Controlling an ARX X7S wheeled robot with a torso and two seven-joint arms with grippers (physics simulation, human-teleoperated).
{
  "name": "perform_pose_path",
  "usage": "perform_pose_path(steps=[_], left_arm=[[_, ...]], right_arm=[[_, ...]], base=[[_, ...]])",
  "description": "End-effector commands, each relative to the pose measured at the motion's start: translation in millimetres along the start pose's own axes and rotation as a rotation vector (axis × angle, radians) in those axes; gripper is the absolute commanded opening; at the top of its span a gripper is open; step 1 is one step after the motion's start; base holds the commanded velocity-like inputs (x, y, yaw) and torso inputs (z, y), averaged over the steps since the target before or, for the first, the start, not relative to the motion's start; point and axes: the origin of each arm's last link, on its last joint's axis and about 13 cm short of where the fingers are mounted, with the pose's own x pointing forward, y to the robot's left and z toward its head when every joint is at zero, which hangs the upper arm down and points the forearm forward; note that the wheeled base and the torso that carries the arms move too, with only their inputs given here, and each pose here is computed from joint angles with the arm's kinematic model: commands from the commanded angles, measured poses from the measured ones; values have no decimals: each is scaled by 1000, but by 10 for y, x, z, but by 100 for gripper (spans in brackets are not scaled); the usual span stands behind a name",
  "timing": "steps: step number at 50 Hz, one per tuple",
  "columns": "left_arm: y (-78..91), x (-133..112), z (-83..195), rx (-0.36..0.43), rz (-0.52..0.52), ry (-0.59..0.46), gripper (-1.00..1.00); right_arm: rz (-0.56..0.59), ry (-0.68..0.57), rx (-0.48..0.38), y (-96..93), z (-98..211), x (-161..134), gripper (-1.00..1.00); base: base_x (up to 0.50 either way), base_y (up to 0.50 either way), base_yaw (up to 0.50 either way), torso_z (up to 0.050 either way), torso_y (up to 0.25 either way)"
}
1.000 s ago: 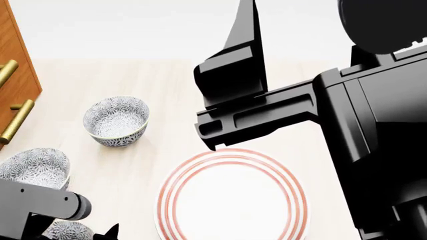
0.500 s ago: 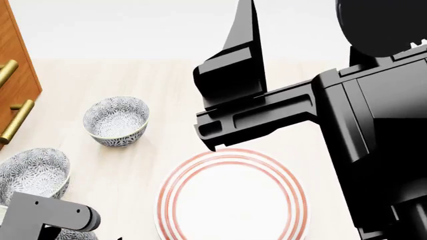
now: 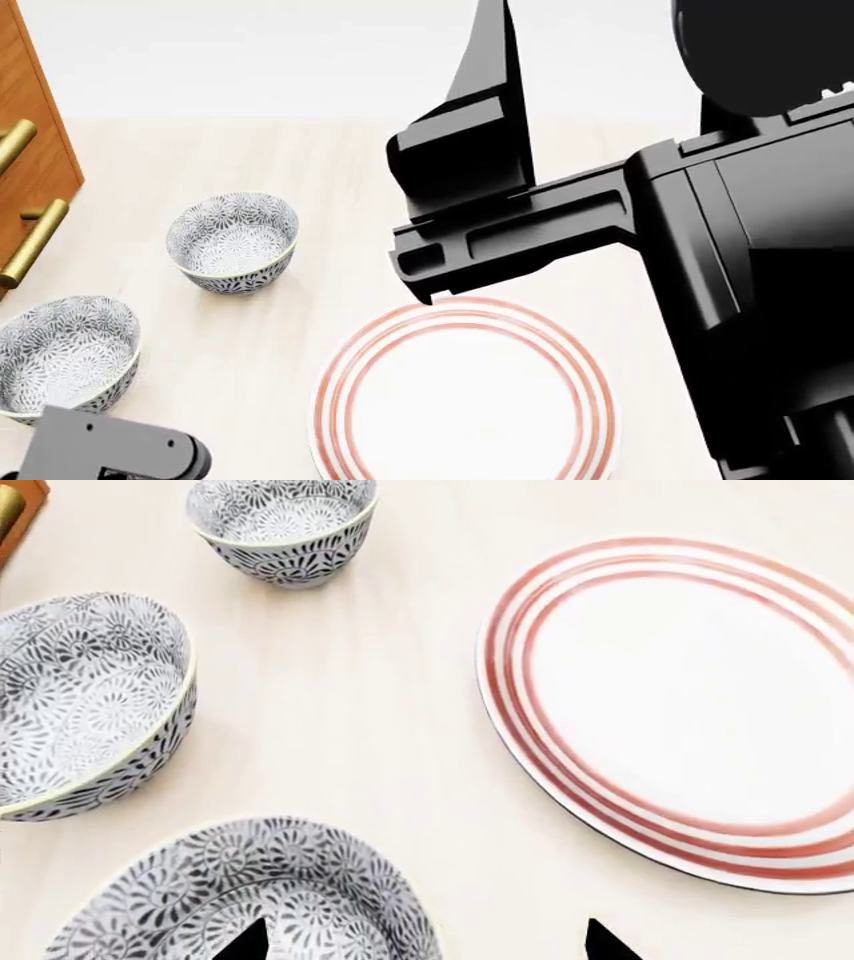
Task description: Put the bowl at the front on the plate.
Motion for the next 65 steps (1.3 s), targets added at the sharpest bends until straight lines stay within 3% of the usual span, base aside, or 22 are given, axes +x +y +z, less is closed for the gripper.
perform_pose_path(steps=[1, 65], left_arm=[[1, 40, -55, 6, 16, 17, 100], [4, 180, -300, 21, 33, 127, 100]], right_arm=[[-3, -7, -3, -8, 21, -9, 100], [6, -5, -1, 11, -18, -6, 100]], base=[[0, 0, 0, 0, 0], [0, 0, 0, 0, 0]])
